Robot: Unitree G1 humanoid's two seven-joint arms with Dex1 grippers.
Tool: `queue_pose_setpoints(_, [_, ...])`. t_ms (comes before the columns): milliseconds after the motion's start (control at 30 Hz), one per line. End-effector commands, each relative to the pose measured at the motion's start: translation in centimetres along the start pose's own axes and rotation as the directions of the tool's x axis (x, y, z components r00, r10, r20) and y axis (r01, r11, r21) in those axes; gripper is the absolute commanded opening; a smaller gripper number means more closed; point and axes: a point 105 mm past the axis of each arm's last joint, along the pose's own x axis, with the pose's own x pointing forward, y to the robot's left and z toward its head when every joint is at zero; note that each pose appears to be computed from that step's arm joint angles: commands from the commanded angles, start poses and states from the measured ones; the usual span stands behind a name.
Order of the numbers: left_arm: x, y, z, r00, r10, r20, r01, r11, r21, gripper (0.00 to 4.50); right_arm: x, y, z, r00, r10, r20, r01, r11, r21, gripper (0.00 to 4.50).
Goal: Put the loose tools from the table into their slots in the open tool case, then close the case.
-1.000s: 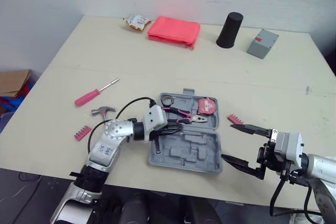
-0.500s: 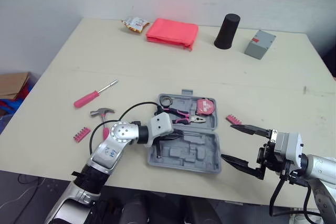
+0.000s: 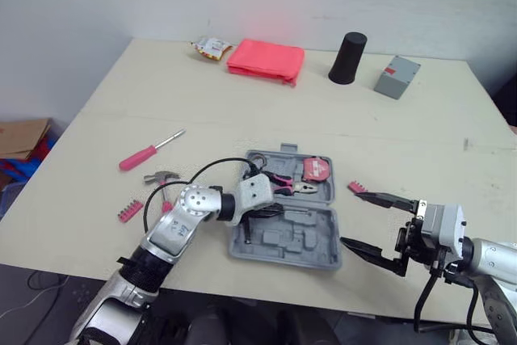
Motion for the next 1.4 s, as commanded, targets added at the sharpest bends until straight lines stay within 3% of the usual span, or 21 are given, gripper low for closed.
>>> queue_pose_setpoints(33, [-3.8,1.3,2.3,0.990,0.042,0.134,-0.053,0.995,0.082,0.04,-1.8,-1.0,0.4,0.999,-0.038,-0.018,0.037,0.998,-0.047,4.50])
queue_pose_setpoints(167, [-8.0,2.8,1.8,0.982,0.127,0.141,-0.143,0.983,0.113,0.04,-3.6,-1.6,-0.3,0.996,-0.063,-0.066,0.060,0.997,-0.053,4.50])
queue_pose_setpoints(300, [-13.1,4.3,2.3,0.941,0.276,0.194,-0.285,0.958,0.016,0.04,-5.4,-2.2,-0.9,0.990,-0.107,-0.097,0.099,0.991,-0.087,4.50])
queue_pose_setpoints(400, [-18.5,5.0,1.1,0.894,0.431,0.124,-0.429,0.902,-0.043,0.04,-7.7,-2.8,-1.5,0.979,-0.152,-0.134,0.136,0.983,-0.121,4.50])
queue_pose_setpoints(467, [-22.2,4.9,-0.3,0.843,0.534,0.062,-0.528,0.844,-0.090,0.58,-9.6,-3.4,-1.9,0.968,-0.192,-0.164,0.170,0.976,-0.138,4.50])
queue_pose_setpoints(500, [-24.1,4.7,-1.1,0.810,0.586,0.026,-0.581,0.807,-0.100,0.77,-10.7,-3.7,-2.2,0.959,-0.216,-0.183,0.191,0.971,-0.145,4.50])
queue_pose_setpoints(567, [-27.9,3.9,-2.9,0.725,0.687,-0.051,-0.688,0.717,-0.112,1.66,-12.8,-4.3,-2.9,0.939,-0.262,-0.222,0.230,0.960,-0.160,4.50])
queue_pose_setpoints(667, [-34.0,2.0,-6.0,0.540,0.829,-0.145,-0.842,0.529,-0.109,3.08,-16.2,-5.5,-4.1,0.891,-0.369,-0.263,0.324,0.925,-0.201,4.50])
queue_pose_setpoints(767, [-38.4,-0.6,-8.9,0.399,0.877,-0.267,-0.916,0.393,-0.076,4.44,-18.7,-5.9,-5.4,0.848,-0.422,-0.322,0.361,0.903,-0.232,4.50])
queue_pose_setpoints(833, [-41.7,-2.2,-10.2,0.268,0.905,-0.329,-0.963,0.264,-0.058,4.44,-19.6,-6.0,-5.9,0.833,-0.449,-0.323,0.391,0.891,-0.231,4.50])
queue_pose_setpoints(967, [-46.0,-4.9,-11.3,0.103,0.912,-0.398,-0.995,0.097,-0.035,4.44,-20.2,-5.6,-6.7,0.835,-0.407,-0.370,0.346,0.911,-0.222,4.50])
queue_pose_setpoints(1033, [-45.8,-5.1,-10.9,0.132,0.914,-0.384,-0.991,0.122,-0.051,4.44,-19.9,-6.6,-6.3,0.837,-0.439,-0.327,0.379,0.896,-0.232,4.50])
queue_pose_setpoints(1167, [-43.1,-4.0,-9.7,0.235,0.917,-0.322,-0.972,0.214,-0.099,4.44,-16.8,-6.4,-6.3,0.907,-0.331,-0.262,0.283,0.937,-0.205,4.50])
queue_pose_setpoints(1400, [-34.2,-3.4,-6.9,0.522,0.825,-0.218,-0.842,0.457,-0.286,4.44,-9.7,-5.9,-3.7,0.985,-0.169,-0.027,0.162,0.973,-0.162,4.50])
